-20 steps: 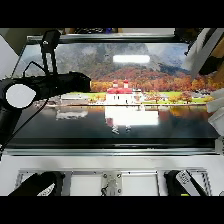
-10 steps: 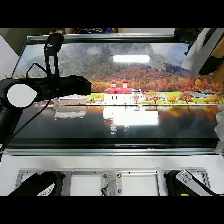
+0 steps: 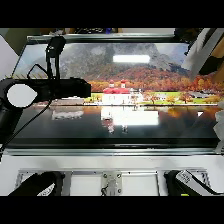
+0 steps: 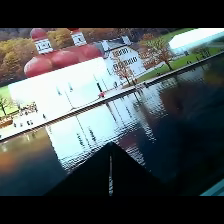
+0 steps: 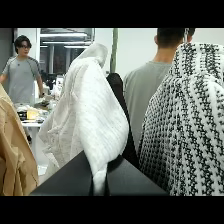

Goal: Fold the clothes and pants, and hang the long-sleeved shirts on hangers.

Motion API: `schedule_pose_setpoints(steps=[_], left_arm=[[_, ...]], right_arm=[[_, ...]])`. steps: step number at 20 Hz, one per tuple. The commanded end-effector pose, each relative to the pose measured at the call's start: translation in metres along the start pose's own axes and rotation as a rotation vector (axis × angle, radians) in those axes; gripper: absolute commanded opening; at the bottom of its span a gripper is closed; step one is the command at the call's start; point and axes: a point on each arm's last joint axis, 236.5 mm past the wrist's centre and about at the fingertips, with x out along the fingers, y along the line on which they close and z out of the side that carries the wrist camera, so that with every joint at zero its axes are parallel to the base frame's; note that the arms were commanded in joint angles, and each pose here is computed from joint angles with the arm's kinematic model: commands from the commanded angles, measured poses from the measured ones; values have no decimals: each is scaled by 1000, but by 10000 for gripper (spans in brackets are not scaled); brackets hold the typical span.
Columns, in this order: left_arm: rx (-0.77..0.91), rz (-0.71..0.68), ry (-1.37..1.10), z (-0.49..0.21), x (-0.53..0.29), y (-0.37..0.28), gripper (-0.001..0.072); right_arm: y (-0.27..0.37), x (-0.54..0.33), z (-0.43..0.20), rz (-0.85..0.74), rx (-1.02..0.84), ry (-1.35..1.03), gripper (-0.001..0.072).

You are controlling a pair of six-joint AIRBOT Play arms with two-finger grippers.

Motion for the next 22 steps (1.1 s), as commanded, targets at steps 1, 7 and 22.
schedule_pose_setpoints(steps=[1, 7, 22], left_arm=[[0, 0, 2, 0, 0, 0, 13], [0, 1, 36, -8, 0, 0, 12], [3, 4, 61, -14, -1, 1, 12]], right_arm=[[7, 0, -1, 30, -2, 0, 19], [36, 3, -14, 149, 3, 17, 34], [137, -106, 122, 701, 269, -191, 515]])
